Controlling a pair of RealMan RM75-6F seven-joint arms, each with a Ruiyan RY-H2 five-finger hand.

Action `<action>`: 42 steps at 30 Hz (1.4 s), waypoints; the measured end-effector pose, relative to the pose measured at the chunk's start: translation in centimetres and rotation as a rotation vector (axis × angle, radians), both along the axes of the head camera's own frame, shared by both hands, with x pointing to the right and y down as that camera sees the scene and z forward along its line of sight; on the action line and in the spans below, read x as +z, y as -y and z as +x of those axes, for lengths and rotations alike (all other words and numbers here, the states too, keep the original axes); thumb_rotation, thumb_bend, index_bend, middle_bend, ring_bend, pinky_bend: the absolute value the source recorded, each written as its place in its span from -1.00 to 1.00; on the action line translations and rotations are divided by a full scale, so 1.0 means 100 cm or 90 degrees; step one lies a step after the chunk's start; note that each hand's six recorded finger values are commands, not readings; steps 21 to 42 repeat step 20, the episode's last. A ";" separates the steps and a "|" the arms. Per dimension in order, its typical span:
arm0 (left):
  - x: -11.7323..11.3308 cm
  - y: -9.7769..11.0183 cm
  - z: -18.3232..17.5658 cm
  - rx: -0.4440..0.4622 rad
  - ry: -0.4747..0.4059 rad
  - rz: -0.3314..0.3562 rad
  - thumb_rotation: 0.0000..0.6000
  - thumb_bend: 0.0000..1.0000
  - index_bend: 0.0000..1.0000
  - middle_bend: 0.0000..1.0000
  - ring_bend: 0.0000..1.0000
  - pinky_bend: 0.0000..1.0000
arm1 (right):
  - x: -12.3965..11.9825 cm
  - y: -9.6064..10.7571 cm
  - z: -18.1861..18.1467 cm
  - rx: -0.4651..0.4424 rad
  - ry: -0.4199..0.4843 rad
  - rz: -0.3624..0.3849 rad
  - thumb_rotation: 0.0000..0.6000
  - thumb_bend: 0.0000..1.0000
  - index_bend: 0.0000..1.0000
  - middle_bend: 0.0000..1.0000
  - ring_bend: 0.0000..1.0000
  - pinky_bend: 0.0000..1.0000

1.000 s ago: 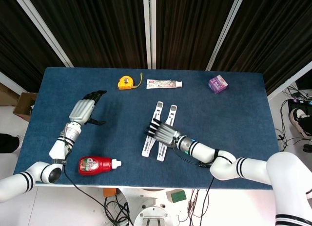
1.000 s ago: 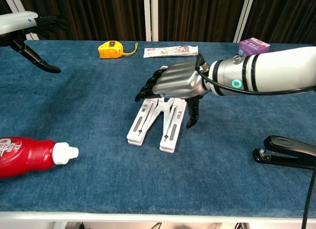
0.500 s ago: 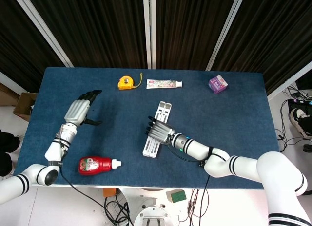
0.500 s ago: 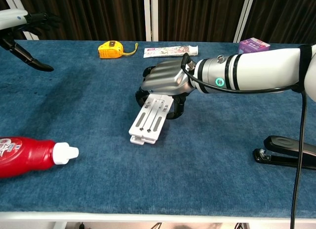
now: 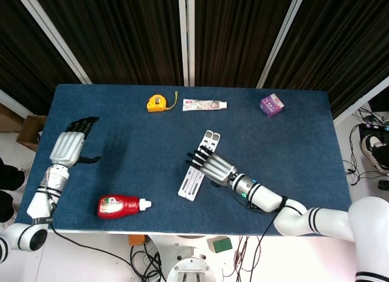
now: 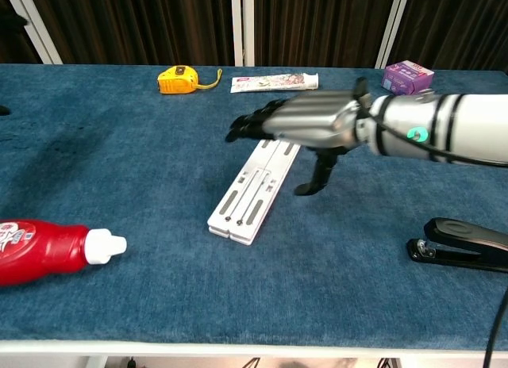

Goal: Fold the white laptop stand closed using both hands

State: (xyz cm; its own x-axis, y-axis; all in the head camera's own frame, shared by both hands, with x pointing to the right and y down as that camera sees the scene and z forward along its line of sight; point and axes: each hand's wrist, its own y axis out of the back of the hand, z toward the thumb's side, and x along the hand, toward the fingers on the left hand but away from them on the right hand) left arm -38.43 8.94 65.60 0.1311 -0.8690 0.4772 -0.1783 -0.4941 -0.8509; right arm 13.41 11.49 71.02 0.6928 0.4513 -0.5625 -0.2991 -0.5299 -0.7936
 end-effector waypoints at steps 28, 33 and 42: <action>-0.089 -0.125 -0.070 -0.028 0.109 0.133 1.00 -1.00 -0.85 -0.84 -0.86 -0.76 | -0.124 -0.088 0.308 0.563 0.049 0.116 1.00 -0.56 -1.00 -0.85 -1.00 -1.00; -0.089 -0.125 -0.070 -0.028 0.109 0.133 1.00 -1.00 -0.85 -0.84 -0.86 -0.76 | -0.124 -0.088 0.308 0.563 0.049 0.116 1.00 -0.56 -1.00 -0.85 -1.00 -1.00; -0.089 -0.125 -0.070 -0.028 0.109 0.133 1.00 -1.00 -0.85 -0.84 -0.86 -0.76 | -0.124 -0.088 0.308 0.563 0.049 0.116 1.00 -0.56 -1.00 -0.85 -1.00 -1.00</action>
